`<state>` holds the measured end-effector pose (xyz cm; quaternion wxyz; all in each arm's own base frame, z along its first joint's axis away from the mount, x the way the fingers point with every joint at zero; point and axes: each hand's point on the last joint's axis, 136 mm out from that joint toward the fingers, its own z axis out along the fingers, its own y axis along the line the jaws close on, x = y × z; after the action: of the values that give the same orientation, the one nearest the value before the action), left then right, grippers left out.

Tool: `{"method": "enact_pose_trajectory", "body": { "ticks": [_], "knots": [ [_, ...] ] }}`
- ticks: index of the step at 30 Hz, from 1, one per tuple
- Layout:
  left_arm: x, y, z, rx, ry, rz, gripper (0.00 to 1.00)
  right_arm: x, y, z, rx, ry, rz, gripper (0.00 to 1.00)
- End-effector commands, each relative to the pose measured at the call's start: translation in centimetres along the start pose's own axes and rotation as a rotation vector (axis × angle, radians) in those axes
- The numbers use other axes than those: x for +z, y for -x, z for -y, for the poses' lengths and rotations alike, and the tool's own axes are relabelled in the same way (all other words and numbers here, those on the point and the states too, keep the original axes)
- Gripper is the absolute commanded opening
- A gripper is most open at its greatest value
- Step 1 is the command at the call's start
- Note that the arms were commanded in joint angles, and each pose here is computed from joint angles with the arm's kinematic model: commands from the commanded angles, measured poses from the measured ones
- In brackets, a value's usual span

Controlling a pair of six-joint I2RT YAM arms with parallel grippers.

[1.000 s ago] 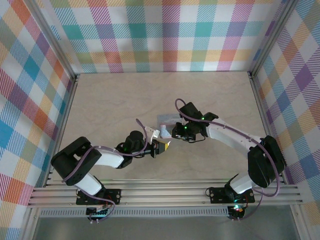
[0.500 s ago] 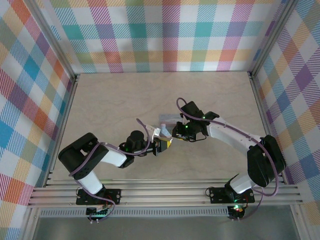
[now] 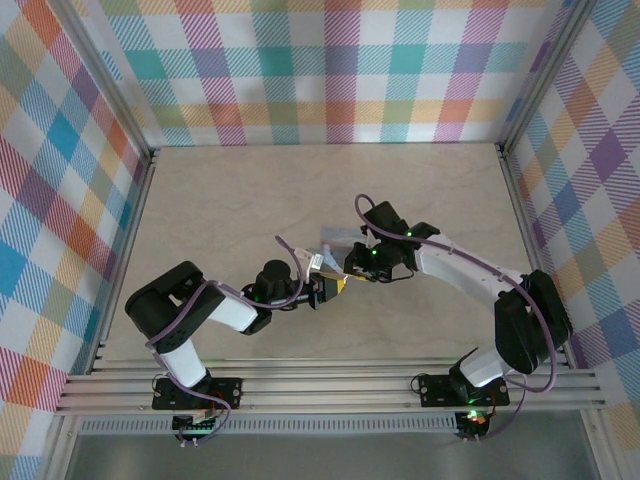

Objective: Unlock the padlock with the key

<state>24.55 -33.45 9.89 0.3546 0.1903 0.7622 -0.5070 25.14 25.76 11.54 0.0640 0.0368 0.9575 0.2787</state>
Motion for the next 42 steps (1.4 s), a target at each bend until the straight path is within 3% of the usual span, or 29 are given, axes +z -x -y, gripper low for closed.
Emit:
{"method": "enact_pose_trajectory", "body": {
  "ticks": [1,15,42],
  "knots": [
    [0.4,1.4,1.8,0.033,-0.064,0.047,0.0,-0.8,1.2,-2.0,-0.018,0.068,0.031,0.0],
    [-0.2,0.1,1.7,0.032,-0.056,0.023,0.0,-0.9,1.6,-2.2,-0.009,0.086,0.035,0.0],
    [-0.7,2.4,2.5,0.055,-0.045,0.108,0.0,-0.8,1.2,-2.2,-0.004,0.096,0.018,0.0]
  ]
}}
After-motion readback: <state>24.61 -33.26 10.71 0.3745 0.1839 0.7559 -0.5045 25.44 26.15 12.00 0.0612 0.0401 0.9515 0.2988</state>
